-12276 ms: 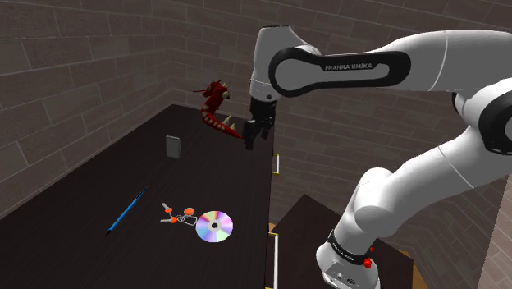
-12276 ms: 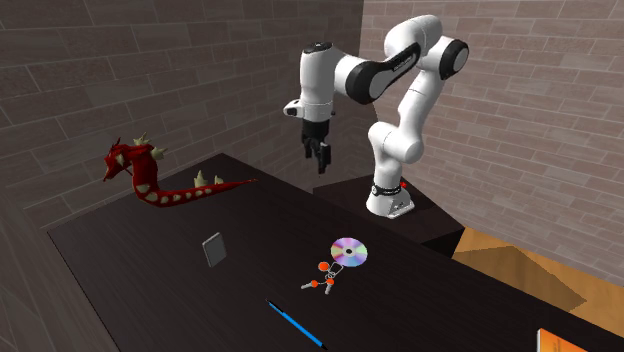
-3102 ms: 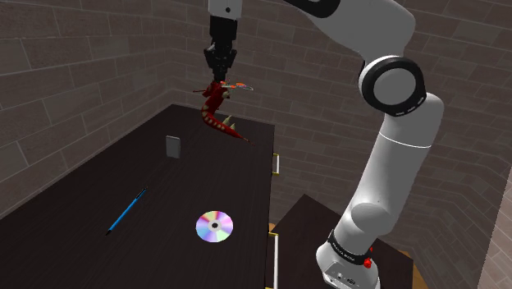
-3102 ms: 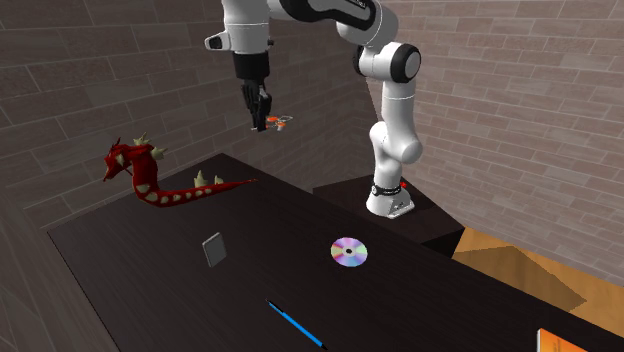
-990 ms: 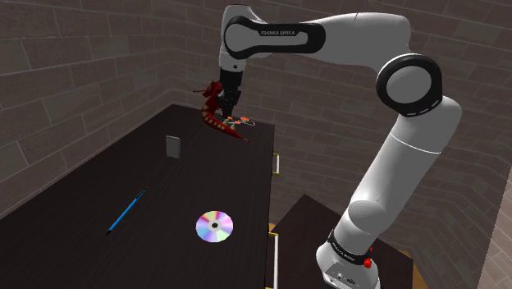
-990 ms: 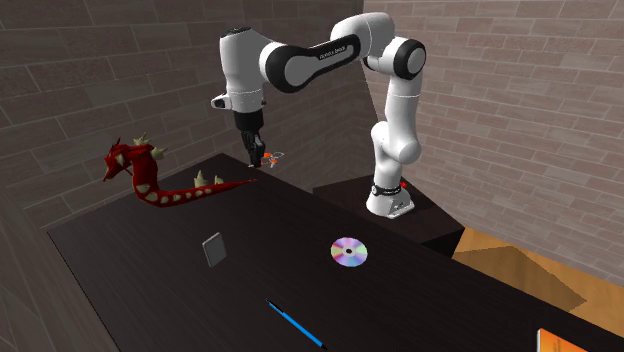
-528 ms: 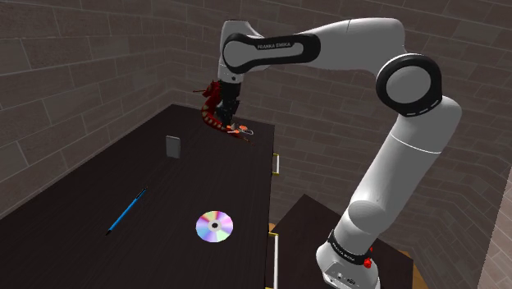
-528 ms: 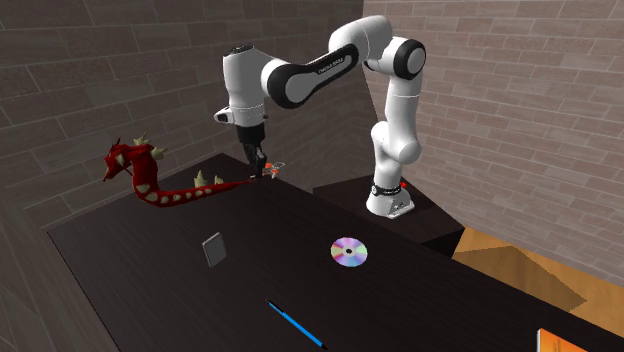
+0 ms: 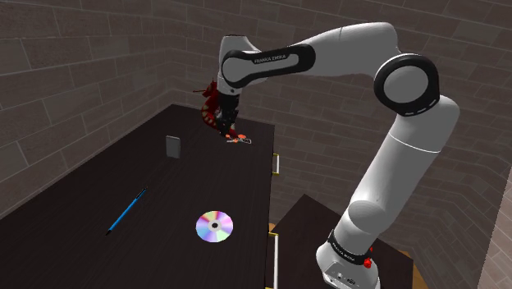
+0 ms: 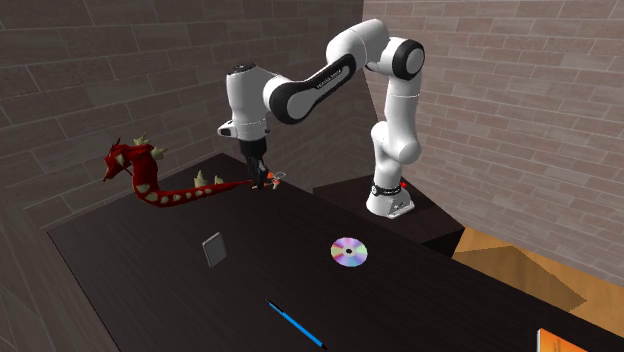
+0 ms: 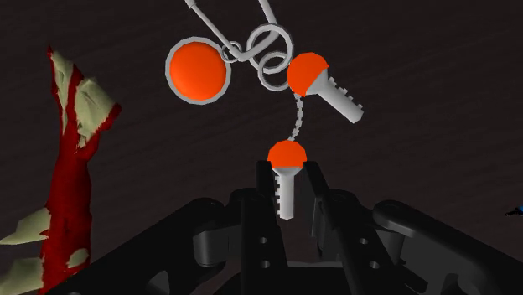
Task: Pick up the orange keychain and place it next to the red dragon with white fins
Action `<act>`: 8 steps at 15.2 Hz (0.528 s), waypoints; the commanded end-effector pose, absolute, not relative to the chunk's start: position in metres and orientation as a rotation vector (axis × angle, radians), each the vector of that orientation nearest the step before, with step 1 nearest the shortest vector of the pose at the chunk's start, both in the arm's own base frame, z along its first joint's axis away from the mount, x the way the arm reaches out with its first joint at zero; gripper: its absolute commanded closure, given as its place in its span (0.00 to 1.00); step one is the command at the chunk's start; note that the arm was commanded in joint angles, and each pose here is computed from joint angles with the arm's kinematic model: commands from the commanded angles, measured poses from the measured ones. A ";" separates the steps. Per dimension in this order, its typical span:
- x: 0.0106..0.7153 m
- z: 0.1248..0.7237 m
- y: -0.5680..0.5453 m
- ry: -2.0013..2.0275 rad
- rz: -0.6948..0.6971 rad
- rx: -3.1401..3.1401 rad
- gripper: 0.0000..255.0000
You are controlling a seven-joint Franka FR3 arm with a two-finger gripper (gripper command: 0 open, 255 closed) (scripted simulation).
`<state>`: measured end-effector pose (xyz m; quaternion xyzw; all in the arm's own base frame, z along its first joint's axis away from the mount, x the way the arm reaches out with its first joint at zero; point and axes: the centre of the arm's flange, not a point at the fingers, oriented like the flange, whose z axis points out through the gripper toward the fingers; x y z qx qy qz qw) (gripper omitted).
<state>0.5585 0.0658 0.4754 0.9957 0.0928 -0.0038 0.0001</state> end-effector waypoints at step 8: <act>0.559 0.427 0.065 0.292 -0.011 3.128 1.00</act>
